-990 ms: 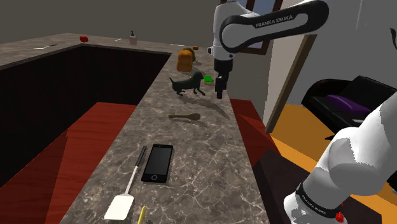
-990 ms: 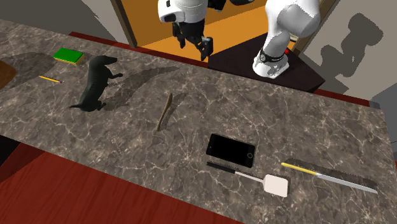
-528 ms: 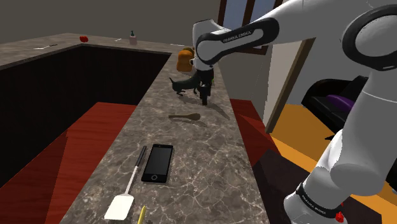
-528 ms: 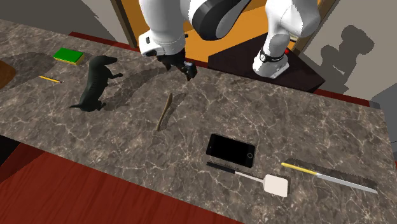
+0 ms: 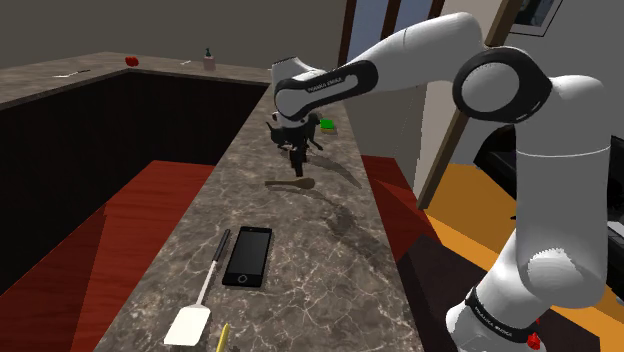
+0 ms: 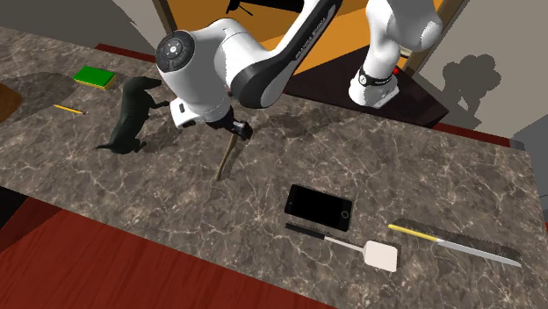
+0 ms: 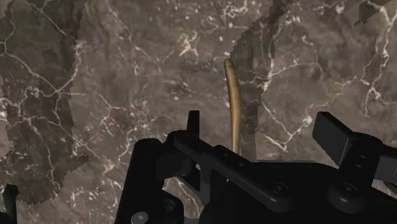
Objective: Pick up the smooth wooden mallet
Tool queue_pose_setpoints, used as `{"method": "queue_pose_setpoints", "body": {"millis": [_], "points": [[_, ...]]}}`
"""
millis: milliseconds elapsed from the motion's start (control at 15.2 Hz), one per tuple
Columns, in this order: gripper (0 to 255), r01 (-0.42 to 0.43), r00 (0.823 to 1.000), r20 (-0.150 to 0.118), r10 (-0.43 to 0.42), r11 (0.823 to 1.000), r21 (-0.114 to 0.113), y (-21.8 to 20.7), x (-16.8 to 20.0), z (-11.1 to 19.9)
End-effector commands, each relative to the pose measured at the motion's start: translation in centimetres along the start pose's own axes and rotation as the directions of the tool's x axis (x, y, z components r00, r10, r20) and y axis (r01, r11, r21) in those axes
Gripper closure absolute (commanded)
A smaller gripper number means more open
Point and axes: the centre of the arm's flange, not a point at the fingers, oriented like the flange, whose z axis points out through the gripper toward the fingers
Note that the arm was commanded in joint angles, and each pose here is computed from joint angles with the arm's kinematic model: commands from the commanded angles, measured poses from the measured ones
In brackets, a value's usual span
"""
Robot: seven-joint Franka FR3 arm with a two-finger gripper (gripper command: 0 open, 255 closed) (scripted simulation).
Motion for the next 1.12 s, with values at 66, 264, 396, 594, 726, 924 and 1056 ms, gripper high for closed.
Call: {"method": "queue_pose_setpoints", "body": {"millis": [66, 264, 396, 594, 726, 924, 1056], "points": [[0, 0.046, 0.999, 0.020, -0.046, 0.999, 0.009, 0.4, 3.9, 2.1], [0, 0.056, 0.998, 0.024, -0.056, 0.998, 0.011, 0.6, 4.9, 3.6], [0, 0.056, 0.998, 0.024, -0.056, 0.998, 0.011, 0.6, 5.1, 4.7], [0, 0.056, 0.998, 0.024, -0.056, 0.998, 0.011, 0.5, 5.5, 6.2], [0, 0.056, 0.998, 0.024, -0.056, 0.998, 0.011, 0.5, 5.6, 6.5], [255, 0.056, 0.998, 0.024, -0.056, 0.998, 0.011, 0.5, 5.6, 6.6], [255, 0.056, 0.998, 0.024, -0.056, 0.998, 0.011, 0.4, 5.8, 6.6]]}}
